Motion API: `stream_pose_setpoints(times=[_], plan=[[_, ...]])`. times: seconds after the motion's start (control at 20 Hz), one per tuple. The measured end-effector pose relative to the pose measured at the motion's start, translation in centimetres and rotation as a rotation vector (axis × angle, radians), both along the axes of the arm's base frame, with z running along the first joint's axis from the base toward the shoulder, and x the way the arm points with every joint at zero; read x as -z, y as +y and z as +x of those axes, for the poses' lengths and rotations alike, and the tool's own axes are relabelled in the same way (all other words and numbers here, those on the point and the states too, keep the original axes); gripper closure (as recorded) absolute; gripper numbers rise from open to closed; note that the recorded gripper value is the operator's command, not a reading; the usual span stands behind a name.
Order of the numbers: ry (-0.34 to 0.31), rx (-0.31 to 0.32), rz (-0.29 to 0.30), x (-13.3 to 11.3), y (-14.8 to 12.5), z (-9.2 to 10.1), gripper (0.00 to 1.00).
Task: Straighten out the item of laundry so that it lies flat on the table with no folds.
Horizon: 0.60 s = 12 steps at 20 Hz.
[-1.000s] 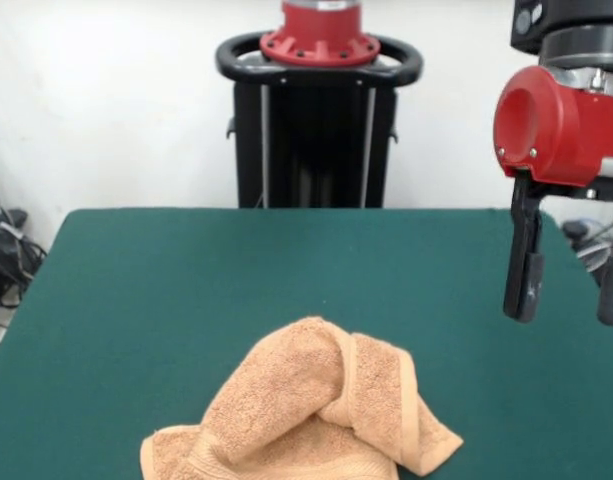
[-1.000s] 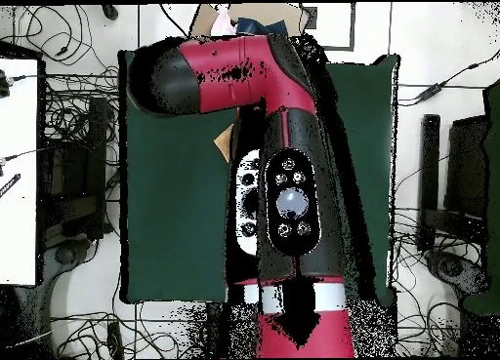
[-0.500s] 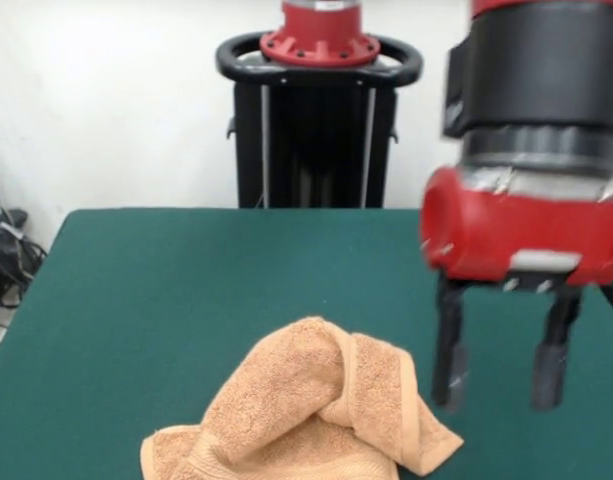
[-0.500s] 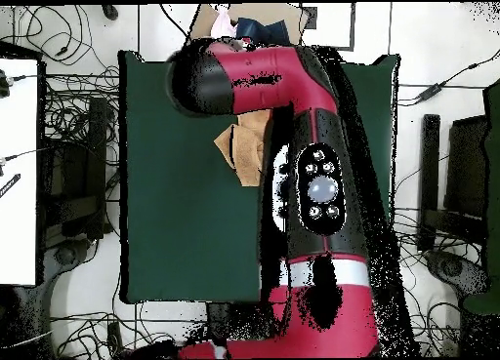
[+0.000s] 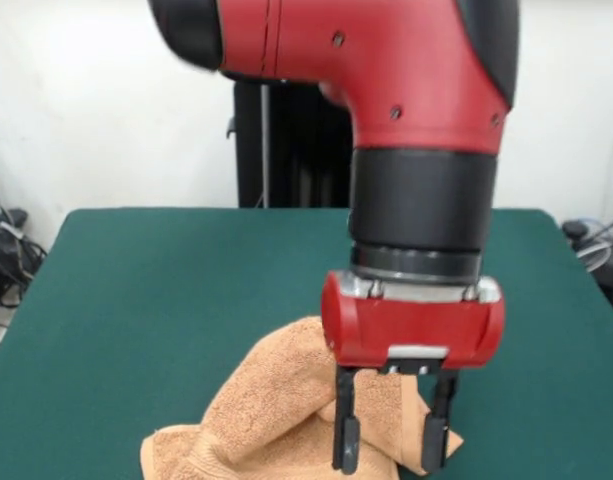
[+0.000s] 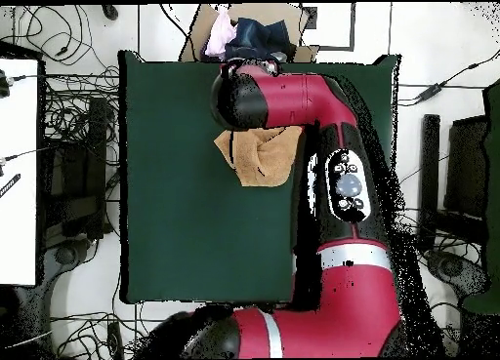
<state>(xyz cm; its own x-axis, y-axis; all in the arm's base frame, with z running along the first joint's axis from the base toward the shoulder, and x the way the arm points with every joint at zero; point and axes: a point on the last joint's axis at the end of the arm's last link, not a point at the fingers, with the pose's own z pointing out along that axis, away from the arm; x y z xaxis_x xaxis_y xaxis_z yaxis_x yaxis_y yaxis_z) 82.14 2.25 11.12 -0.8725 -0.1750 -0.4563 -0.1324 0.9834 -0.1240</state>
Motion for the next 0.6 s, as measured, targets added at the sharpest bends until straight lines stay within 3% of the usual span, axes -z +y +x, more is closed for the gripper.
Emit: stream_pose_setpoints(times=[0.6], plan=[[0.127,-0.004,0.046,7.0,0.7,-4.4,0.00]])
